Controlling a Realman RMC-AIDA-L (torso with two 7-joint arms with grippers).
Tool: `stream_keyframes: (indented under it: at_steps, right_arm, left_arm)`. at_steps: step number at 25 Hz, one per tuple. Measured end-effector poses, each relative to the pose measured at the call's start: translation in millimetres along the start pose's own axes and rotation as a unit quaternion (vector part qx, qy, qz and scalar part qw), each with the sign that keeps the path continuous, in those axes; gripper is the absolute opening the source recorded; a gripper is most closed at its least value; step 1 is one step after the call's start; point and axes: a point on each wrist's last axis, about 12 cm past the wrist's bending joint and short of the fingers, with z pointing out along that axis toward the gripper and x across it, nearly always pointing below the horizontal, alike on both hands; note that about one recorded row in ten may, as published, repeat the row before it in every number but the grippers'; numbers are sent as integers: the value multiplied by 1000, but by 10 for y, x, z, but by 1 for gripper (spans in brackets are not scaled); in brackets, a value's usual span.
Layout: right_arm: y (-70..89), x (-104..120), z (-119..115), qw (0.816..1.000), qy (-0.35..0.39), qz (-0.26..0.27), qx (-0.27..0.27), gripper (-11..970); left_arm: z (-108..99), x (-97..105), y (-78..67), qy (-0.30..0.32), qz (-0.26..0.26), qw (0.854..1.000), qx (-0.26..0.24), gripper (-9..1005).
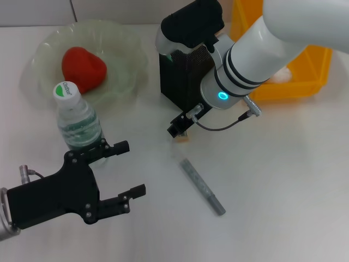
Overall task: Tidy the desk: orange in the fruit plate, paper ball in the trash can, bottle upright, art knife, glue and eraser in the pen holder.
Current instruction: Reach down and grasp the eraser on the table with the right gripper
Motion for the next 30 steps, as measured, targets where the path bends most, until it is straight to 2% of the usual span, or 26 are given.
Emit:
stream_keyframes:
  at_steps: [30]
  right_arm:
    - [-26, 47, 68, 1000, 6, 15, -6, 343]
  left_arm:
    - [16, -2, 13, 0, 2, 1000, -1, 785]
